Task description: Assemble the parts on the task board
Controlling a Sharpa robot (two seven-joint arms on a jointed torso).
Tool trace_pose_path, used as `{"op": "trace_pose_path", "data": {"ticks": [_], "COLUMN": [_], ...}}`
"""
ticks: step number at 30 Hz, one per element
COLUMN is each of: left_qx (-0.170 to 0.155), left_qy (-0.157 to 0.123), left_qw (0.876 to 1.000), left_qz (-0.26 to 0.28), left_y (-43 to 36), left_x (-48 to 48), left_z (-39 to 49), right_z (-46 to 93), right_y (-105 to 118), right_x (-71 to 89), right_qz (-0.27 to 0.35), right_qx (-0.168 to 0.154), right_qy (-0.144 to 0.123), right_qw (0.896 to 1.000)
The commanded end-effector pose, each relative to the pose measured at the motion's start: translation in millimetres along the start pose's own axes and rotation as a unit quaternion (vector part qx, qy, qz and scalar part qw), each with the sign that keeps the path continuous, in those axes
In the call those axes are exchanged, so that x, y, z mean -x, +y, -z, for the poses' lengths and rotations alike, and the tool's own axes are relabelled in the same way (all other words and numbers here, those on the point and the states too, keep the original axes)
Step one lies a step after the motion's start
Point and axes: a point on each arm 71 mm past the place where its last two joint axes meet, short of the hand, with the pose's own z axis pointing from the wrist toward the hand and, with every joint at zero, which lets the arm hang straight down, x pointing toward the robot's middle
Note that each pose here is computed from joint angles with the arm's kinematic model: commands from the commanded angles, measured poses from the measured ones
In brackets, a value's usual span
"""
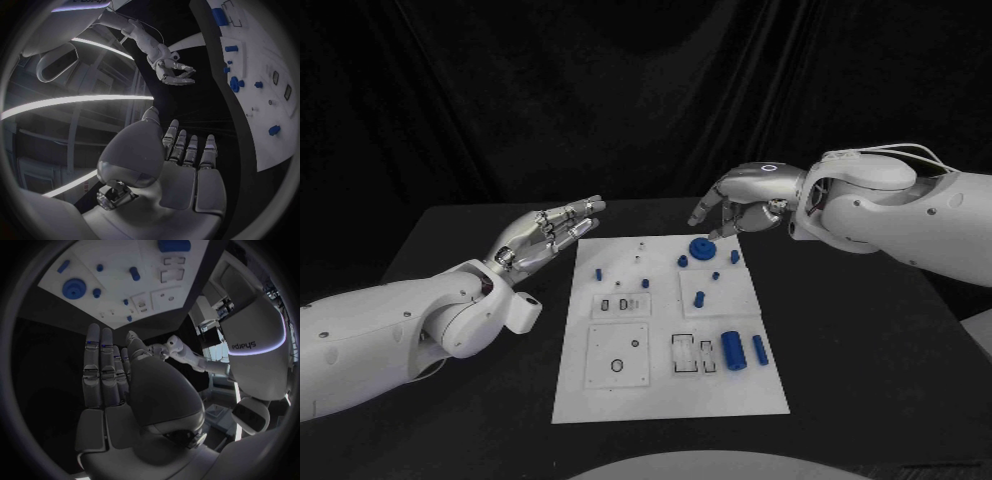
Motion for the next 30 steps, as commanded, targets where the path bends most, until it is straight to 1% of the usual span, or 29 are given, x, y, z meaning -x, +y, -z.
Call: {"op": "trace_pose_path", "data": {"ticks": [1,6,9,13,18,21,30], "left_qx": [-0.045,-0.058,-0.065,-0.071,-0.076,-0.079,-0.080], "left_qy": [0.001,-0.004,-0.008,-0.013,-0.017,-0.017,-0.013], "left_qw": [0.999,0.998,0.998,0.997,0.997,0.996,0.996], "left_qz": [-0.011,-0.019,-0.021,-0.024,-0.026,-0.026,-0.023], "left_y": [-13.1,-27.5,-34.6,-41.6,-47.2,-49.2,-51.6], "left_x": [1.6,5.6,6.8,8.5,9.0,8.5,8.3], "left_z": [0.8,3.3,7.3,13.0,17.7,18.3,19.2], "right_z": [0.7,4.7,6.7,7.2,6.3,6.0,0.5], "right_y": [0.0,2.0,2.9,3.9,5.0,4.9,2.7], "right_x": [3.3,10.5,13.2,15.5,16.5,16.0,7.9], "right_qz": [0.117,0.140,0.145,0.149,0.149,0.149,0.144], "right_qx": [-0.024,-0.029,-0.035,-0.042,-0.050,-0.055,-0.063], "right_qy": [0.016,-0.014,-0.028,-0.042,-0.050,-0.052,-0.053], "right_qw": [0.993,0.990,0.988,0.987,0.986,0.986,0.986]}}
